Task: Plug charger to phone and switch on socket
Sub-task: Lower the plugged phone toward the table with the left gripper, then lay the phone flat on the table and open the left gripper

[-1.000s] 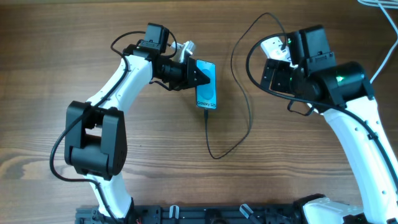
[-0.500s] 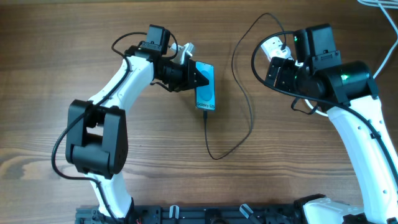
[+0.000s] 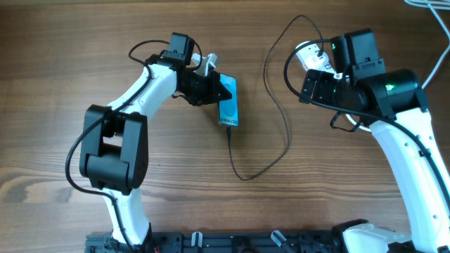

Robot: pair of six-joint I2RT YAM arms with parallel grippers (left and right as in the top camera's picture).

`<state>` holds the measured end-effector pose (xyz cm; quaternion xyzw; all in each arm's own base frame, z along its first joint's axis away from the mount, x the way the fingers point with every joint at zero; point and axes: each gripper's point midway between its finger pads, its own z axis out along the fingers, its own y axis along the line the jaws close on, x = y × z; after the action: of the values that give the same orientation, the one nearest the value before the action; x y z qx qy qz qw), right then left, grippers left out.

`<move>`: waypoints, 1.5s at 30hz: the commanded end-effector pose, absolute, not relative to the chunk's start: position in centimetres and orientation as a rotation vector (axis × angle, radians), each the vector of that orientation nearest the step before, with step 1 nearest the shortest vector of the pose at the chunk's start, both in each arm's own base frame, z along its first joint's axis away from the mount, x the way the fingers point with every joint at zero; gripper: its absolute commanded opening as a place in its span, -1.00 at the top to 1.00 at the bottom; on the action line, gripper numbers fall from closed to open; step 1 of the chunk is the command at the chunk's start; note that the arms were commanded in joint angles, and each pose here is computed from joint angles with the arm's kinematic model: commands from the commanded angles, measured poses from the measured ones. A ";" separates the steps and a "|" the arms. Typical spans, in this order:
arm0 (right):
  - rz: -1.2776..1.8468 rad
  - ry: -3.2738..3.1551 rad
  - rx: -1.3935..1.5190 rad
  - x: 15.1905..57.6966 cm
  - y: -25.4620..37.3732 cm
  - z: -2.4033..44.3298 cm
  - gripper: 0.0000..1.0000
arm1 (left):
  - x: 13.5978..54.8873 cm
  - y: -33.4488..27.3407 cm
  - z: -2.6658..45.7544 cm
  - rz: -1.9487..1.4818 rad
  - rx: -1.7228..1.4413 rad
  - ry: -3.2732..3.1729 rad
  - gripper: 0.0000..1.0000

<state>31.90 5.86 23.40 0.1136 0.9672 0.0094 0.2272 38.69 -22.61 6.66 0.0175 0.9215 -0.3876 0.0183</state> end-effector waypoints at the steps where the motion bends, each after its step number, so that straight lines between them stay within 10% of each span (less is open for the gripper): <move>1: 0.047 2.662 0.326 32.1 6.1 23.6 -0.99 | 38.1 -22.9 5.4 -1.213 0.051 2.895 0.92; 45: 0.133 2.663 0.309 32.4 7.2 23.7 -1.00 | 39.4 -22.0 0.3 -1.078 -0.028 2.948 0.88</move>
<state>32.08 6.76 23.47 0.1088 0.9673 0.0342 0.2265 39.93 -21.85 2.17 0.0011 0.9365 -0.3502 0.0207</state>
